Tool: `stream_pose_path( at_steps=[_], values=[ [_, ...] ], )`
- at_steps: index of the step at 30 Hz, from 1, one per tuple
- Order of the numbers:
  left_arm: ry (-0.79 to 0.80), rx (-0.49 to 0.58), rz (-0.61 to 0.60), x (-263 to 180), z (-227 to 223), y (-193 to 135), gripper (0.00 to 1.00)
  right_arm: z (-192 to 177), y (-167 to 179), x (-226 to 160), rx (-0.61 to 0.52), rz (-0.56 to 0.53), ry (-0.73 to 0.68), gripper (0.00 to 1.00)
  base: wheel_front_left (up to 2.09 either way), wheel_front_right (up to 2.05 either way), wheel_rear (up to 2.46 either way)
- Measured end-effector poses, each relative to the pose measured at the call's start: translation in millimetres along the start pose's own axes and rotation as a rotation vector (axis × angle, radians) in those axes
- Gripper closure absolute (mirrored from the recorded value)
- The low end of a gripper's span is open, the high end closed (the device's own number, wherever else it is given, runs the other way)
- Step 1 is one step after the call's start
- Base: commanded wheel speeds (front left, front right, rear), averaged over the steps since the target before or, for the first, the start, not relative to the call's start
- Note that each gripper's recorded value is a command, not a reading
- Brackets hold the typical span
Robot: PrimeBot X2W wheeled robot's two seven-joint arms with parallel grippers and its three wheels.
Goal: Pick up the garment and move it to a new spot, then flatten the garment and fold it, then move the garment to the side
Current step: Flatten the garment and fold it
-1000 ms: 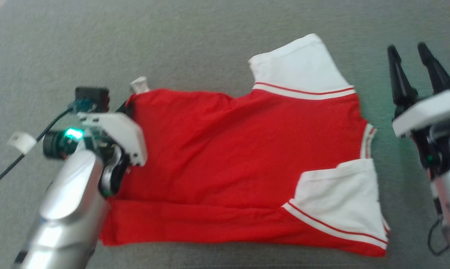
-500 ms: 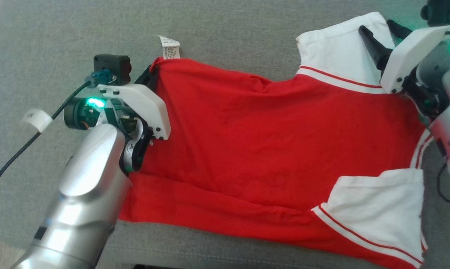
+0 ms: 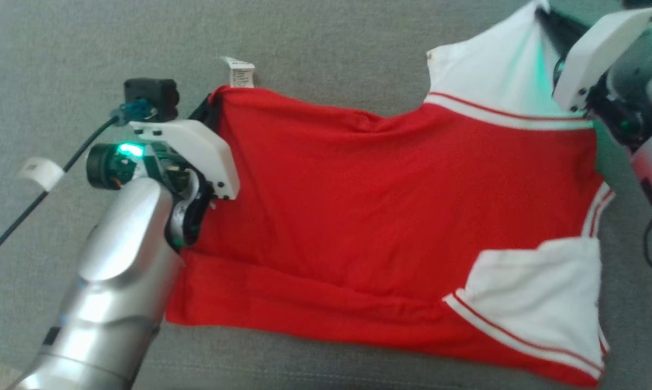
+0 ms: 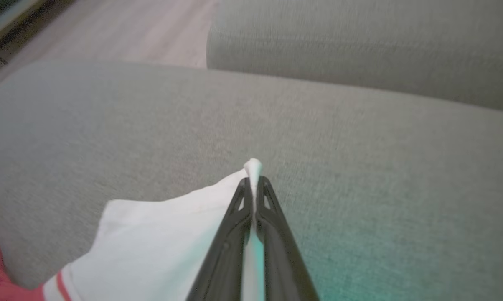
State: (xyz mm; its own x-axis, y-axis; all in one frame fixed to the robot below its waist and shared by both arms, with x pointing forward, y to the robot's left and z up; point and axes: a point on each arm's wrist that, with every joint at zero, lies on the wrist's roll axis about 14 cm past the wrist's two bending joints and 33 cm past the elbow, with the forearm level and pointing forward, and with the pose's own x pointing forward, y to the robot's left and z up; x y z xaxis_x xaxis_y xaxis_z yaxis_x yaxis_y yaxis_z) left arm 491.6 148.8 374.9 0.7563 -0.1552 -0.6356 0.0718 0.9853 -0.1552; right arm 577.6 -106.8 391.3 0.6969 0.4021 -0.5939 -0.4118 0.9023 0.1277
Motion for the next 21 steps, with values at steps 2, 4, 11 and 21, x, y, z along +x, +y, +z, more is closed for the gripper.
stream_pose_path(
  at_steps=[2,4,11,21],
  values=[
    [-0.018,0.004,0.001,-3.6,6.3,1.3,1.0,21.9,-2.4,-10.4,0.0,0.0,-0.097,1.0,0.0,0.0,0.0],
    [-0.047,-0.008,0.003,-9.1,13.6,3.5,1.0,41.7,-3.8,-24.4,-0.004,0.003,-0.194,1.0,0.0,0.0,0.0],
    [-0.107,-0.034,0.004,-36.2,19.3,6.8,1.0,54.9,-6.3,-79.7,-0.012,0.003,-0.363,1.0,0.0,0.0,0.0],
    [-0.092,-0.126,-0.018,-85.3,-20.7,0.6,1.0,-44.9,16.6,-148.2,0.171,0.011,-0.304,1.0,0.0,0.0,0.0]
  ],
)
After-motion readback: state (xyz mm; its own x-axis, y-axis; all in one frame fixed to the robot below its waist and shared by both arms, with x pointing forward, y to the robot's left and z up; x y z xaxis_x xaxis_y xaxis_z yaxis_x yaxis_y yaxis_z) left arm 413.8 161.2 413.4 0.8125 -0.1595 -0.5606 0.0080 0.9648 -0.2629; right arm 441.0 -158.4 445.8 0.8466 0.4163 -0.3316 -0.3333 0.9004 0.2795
